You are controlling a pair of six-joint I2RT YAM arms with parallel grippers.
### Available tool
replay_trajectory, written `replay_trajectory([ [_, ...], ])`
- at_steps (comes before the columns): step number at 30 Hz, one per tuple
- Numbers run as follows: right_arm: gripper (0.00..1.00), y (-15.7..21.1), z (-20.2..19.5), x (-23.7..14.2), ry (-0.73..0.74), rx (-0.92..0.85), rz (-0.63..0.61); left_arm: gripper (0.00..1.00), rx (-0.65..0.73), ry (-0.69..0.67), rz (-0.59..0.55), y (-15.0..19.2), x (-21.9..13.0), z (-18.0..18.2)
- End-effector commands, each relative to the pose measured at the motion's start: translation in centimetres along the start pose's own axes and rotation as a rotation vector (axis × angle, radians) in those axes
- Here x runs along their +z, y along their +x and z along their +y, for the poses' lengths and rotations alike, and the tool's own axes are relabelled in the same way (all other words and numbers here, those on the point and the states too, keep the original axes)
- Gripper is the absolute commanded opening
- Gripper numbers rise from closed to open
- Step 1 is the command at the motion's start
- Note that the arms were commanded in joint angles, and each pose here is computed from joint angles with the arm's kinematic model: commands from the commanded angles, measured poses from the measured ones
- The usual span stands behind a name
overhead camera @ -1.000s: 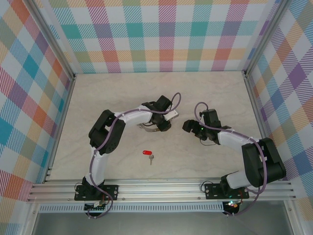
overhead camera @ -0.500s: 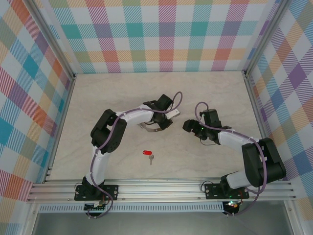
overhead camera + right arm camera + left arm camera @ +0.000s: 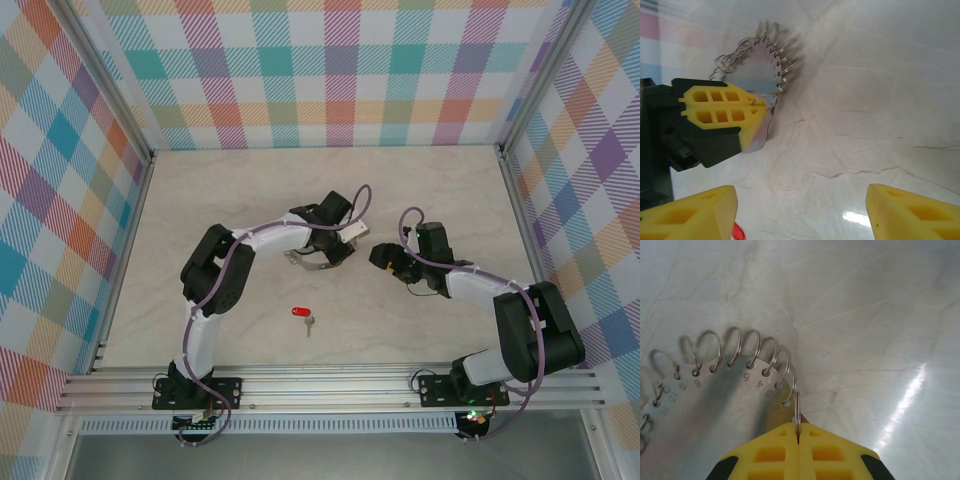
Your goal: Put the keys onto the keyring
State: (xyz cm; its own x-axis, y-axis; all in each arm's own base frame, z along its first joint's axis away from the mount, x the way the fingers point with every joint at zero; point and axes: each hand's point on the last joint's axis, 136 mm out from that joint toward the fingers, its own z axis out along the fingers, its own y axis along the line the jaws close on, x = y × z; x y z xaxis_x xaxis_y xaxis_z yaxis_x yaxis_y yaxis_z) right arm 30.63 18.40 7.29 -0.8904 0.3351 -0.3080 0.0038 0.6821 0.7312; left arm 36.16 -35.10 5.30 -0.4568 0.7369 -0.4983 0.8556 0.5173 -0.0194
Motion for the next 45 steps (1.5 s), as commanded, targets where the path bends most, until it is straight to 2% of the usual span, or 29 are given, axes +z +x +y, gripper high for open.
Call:
replay_trajectory([
  [1,0.67,0.2,2.4,-0.3,-0.129,-0.026,0.015,0.00,-0.004,0.061,-0.148,-3.4,-4.7,-1.9],
  [9,0.64,0.0,7.2,-2.8,-0.318,-0.130,0.001,0.00,-0.046,0.135,-0.293,-5.2,-10.7,-3.2],
  [23,0.50,-2.3,16.1,-10.6,-0.526,-0.298,-0.149,0.00,-0.061,0.269,-0.478,-7.0,-19.3,-4.9],
  [28,0.43,-3.2,17.9,-11.3,-0.567,-0.320,-0.157,0.00,-0.064,0.318,-0.523,-7.6,-21.0,-4.9],
  [36,0.42,-4.0,19.4,-11.0,-0.609,-0.364,-0.168,0.00,-0.053,0.404,-0.555,-8.1,-23.0,-5.6],
  [45,0.41,-3.4,20.4,-10.4,-0.644,-0.394,-0.145,0.00,-0.040,0.464,-0.581,-8.5,-24.6,-6.6],
])
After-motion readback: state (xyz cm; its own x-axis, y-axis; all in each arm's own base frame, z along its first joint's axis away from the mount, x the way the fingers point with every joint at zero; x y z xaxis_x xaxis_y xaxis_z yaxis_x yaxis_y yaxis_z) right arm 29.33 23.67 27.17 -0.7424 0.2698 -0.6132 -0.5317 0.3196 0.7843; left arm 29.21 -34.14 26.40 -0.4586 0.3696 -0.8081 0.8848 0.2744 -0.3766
